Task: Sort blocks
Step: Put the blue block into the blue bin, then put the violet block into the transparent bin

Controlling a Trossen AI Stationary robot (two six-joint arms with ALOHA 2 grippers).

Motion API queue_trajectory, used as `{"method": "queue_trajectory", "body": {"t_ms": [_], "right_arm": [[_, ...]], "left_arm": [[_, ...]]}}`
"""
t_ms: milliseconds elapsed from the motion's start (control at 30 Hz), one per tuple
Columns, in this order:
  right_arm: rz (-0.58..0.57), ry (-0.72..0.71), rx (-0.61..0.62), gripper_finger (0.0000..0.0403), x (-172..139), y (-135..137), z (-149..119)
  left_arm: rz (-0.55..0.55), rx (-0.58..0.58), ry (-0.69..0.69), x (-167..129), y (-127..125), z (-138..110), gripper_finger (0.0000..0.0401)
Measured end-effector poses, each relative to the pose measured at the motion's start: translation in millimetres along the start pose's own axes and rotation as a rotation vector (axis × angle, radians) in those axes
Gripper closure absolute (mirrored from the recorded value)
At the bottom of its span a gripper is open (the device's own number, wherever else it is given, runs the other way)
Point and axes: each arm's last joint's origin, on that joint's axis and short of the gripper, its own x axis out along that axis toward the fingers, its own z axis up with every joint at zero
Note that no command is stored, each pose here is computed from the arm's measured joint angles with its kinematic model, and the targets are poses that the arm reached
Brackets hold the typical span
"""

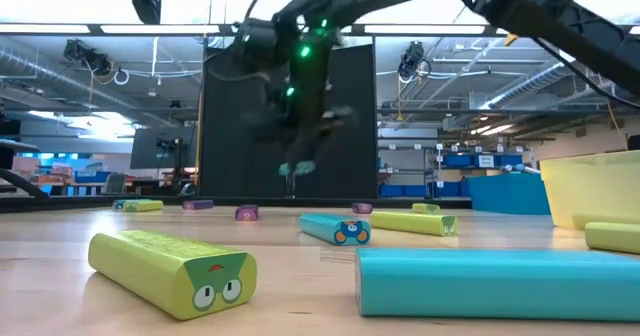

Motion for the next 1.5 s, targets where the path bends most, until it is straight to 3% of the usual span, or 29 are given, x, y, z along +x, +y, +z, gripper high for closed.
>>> {"method": "queue_trajectory", "body": {"t_ms": [300,533,733,967,1133,1233,1500], "right_arm": [[-0.321,0.007,-0.058,0.0283,-52,-56,1],[-0.352,0.016,-0.063,0.0283,-73,-89,-6],[-0.459,0.101,0.029,0.0283,-73,-156,-43],[-0.424,0.131,0.23,0.0283,-57,-232,-95],[-0.396,0.153,0.363,0.0283,-40,-272,-114],[-0.391,0.161,0.413,0.0275,-31,-286,-116],[-0.451,0.116,0.435,0.02,-28,-299,-111]], "left_arm": [[0.0,-0.001,-0.001,0,0,0,0.0234],[0.001,-0.003,0.005,0,0,-1,0.0234],[0.001,-0.004,0.004,0,0,-1,0.0234],[0.036,-0.001,-0.006,0,1,0,0.0234],[0.065,-0.012,-0.011,0,2,0,0.0234],[0.081,-0.027,-0.014,0,2,0,0.0234],[0.181,-0.071,0.04,0,7,-8,0.0234]]}}
